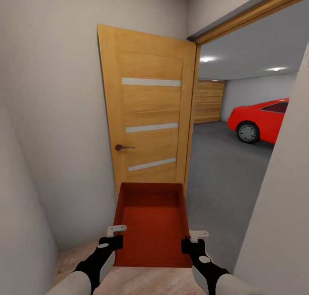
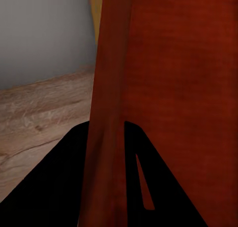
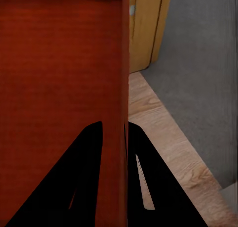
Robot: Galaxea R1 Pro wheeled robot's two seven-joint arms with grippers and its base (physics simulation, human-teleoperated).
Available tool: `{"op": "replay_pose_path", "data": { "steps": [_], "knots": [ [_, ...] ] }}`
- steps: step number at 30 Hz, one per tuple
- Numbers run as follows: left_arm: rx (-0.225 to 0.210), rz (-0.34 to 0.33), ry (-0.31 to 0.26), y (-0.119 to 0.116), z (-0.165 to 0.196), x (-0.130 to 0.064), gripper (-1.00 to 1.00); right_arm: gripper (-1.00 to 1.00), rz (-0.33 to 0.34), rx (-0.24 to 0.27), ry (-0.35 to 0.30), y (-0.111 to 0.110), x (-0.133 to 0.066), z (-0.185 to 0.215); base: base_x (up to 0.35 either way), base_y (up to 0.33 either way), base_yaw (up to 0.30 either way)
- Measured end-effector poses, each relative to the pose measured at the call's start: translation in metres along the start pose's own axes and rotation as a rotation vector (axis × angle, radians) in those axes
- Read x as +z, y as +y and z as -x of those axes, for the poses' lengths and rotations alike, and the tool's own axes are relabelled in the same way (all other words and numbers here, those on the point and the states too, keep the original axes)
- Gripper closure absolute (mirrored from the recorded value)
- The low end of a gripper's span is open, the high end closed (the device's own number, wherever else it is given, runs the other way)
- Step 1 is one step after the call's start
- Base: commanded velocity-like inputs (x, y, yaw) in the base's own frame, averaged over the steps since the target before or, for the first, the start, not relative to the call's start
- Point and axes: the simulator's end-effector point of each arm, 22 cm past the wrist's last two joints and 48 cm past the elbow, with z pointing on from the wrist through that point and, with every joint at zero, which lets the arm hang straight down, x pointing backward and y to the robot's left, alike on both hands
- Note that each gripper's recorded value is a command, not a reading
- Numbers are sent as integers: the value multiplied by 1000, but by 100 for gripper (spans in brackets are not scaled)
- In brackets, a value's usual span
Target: Move the two storage containers from the living room to the garage. In the garage, place one container on the floor and stack the other container on top of it (either order is fine).
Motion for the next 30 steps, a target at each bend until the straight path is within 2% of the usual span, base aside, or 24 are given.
{"op": "replay_pose_path", "data": {
  "steps": [8,16,30],
  "knots": [
    [0,0,-3,0,1,0,100,100,0,1,-4,0,0,1,312,130,-287],
    [1,0,-5,0,2,0,100,100,-1,3,-6,0,0,1,290,16,-287],
    [0,0,-5,0,2,0,100,100,-1,2,-6,0,0,1,169,0,-287]
  ]
}}
